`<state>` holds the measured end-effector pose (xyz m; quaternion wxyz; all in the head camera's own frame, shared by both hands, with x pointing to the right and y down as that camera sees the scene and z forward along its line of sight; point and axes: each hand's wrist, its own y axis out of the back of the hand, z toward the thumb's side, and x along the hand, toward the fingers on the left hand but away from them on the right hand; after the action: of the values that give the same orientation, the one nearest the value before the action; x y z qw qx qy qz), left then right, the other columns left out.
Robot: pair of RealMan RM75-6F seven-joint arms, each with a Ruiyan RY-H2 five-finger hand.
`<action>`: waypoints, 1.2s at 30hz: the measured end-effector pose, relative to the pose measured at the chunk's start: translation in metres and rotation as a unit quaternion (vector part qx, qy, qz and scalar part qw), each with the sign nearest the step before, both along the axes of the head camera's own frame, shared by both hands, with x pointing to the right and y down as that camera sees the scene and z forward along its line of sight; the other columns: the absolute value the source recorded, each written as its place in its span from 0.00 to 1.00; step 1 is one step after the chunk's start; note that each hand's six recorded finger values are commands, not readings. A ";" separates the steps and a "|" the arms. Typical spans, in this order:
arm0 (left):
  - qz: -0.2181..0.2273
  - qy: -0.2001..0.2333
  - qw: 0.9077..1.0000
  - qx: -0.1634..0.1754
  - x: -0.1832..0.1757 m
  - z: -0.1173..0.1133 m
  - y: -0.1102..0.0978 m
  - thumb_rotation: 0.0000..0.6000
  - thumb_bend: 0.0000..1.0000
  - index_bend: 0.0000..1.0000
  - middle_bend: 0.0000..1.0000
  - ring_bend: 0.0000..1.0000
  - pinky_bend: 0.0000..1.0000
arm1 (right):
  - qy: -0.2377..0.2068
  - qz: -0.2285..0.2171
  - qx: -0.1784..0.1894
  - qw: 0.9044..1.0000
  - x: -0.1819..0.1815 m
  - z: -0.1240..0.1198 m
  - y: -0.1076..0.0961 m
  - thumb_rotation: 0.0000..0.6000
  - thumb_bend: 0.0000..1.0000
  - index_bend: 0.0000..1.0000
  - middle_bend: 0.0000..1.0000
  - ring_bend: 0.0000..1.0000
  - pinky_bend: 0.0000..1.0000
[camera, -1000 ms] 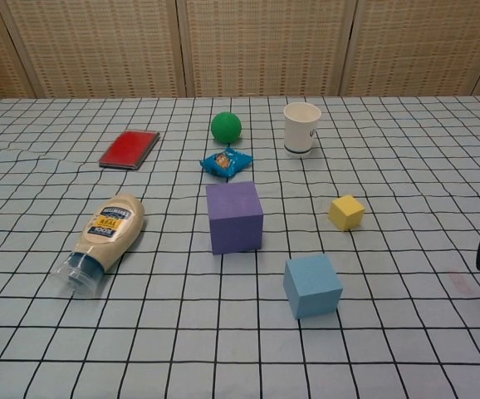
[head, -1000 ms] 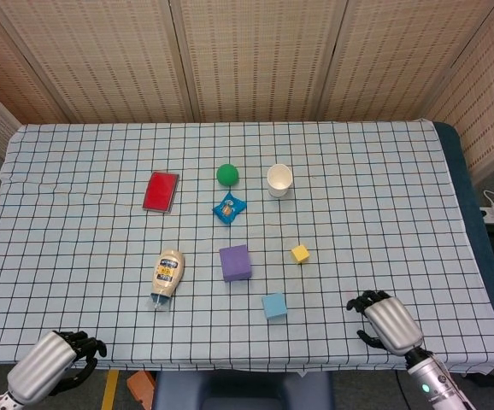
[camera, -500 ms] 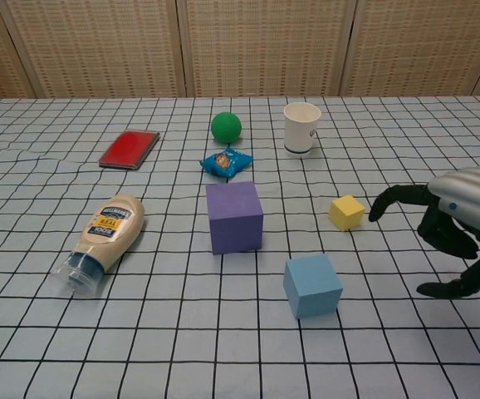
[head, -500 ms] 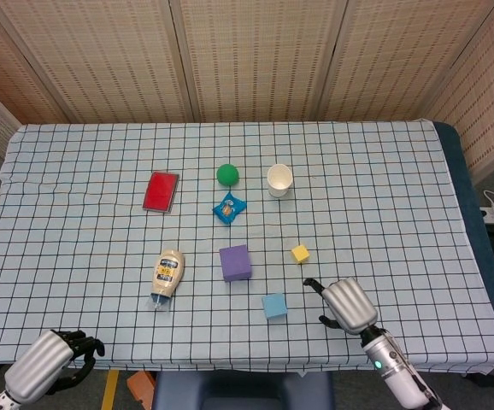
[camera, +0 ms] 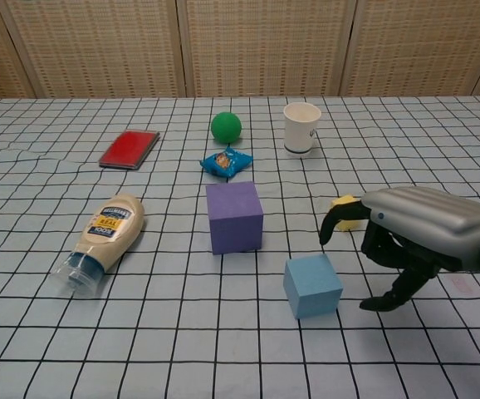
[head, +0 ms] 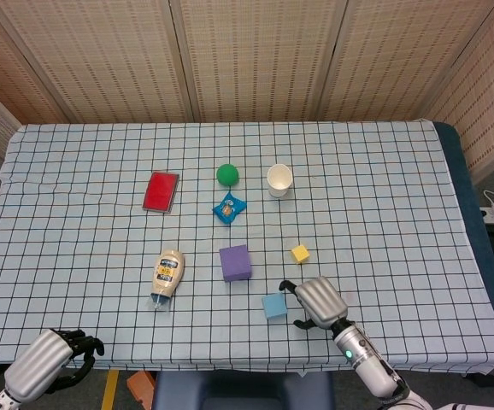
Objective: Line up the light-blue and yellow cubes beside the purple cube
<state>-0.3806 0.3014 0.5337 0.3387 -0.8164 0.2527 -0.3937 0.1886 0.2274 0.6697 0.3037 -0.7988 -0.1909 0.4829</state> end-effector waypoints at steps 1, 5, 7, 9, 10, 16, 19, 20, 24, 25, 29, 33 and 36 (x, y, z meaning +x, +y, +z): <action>0.000 0.000 1.000 0.000 0.000 0.000 0.000 1.00 0.52 0.49 0.61 0.56 0.78 | 0.000 0.000 -0.002 1.000 -0.002 0.003 0.001 1.00 0.02 0.35 0.91 0.79 0.85; -0.001 0.001 1.000 -0.004 0.000 0.001 0.000 1.00 0.52 0.49 0.61 0.56 0.78 | 0.000 0.001 -0.009 1.000 -0.006 0.012 0.003 1.00 0.02 0.36 0.91 0.80 0.86; -0.001 0.001 1.000 -0.006 0.000 0.002 0.000 1.00 0.52 0.49 0.61 0.56 0.78 | -0.001 0.004 -0.014 1.000 -0.008 0.016 0.005 1.00 0.02 0.38 0.91 0.80 0.86; 0.000 0.002 1.000 -0.008 0.000 0.002 0.001 1.00 0.52 0.49 0.61 0.56 0.78 | -0.002 0.007 -0.017 1.000 -0.010 0.020 0.006 1.00 0.02 0.41 0.92 0.81 0.87; 0.000 0.003 1.000 -0.008 0.000 0.002 0.001 1.00 0.52 0.49 0.61 0.56 0.78 | -0.003 0.008 -0.018 1.000 -0.011 0.022 0.006 1.00 0.02 0.42 0.92 0.81 0.87; -0.001 0.004 1.000 -0.008 0.000 0.001 0.000 1.00 0.52 0.49 0.61 0.56 0.78 | -0.012 0.015 -0.017 1.000 -0.014 0.027 0.008 1.00 0.02 0.54 0.93 0.82 0.88; 0.000 0.005 1.000 -0.009 0.000 0.001 0.001 1.00 0.52 0.49 0.61 0.56 0.78 | -0.020 0.023 -0.012 0.999 -0.015 0.026 0.007 1.00 0.02 0.59 0.94 0.83 0.89; 0.000 0.005 1.000 -0.009 0.000 0.001 0.001 1.00 0.52 0.49 0.61 0.56 0.78 | -0.023 0.026 -0.010 0.999 -0.015 0.026 0.006 1.00 0.02 0.60 0.94 0.83 0.89; 0.001 0.005 1.000 -0.009 0.001 0.001 0.001 1.00 0.52 0.49 0.61 0.56 0.78 | -0.032 0.036 -0.001 0.999 -0.014 0.024 0.003 1.00 0.02 0.63 0.94 0.83 0.89; 0.001 0.005 1.000 -0.010 0.001 0.001 0.001 1.00 0.52 0.49 0.61 0.56 0.78 | -0.033 0.037 0.003 0.999 -0.013 0.023 0.002 1.00 0.02 0.63 0.94 0.83 0.89; 0.002 0.005 1.000 -0.010 0.001 0.001 0.002 1.00 0.52 0.49 0.61 0.56 0.78 | -0.030 0.043 0.020 0.998 -0.010 0.022 -0.005 1.00 0.02 0.63 0.94 0.83 0.89; 0.004 0.006 1.000 -0.011 0.002 0.001 0.002 1.00 0.52 0.49 0.61 0.56 0.78 | -0.024 0.050 0.037 0.998 -0.008 0.022 -0.014 1.00 0.02 0.63 0.94 0.83 0.89; 0.004 0.006 1.000 -0.012 0.002 0.001 0.003 1.00 0.52 0.49 0.61 0.56 0.78 | -0.019 0.055 0.044 0.997 -0.007 0.025 -0.020 1.00 0.02 0.63 0.94 0.83 0.89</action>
<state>-0.3789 0.3041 0.5351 0.3290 -0.8237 0.2462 -0.3907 0.1812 0.2073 0.6950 0.3082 -0.7817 -0.2614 0.4750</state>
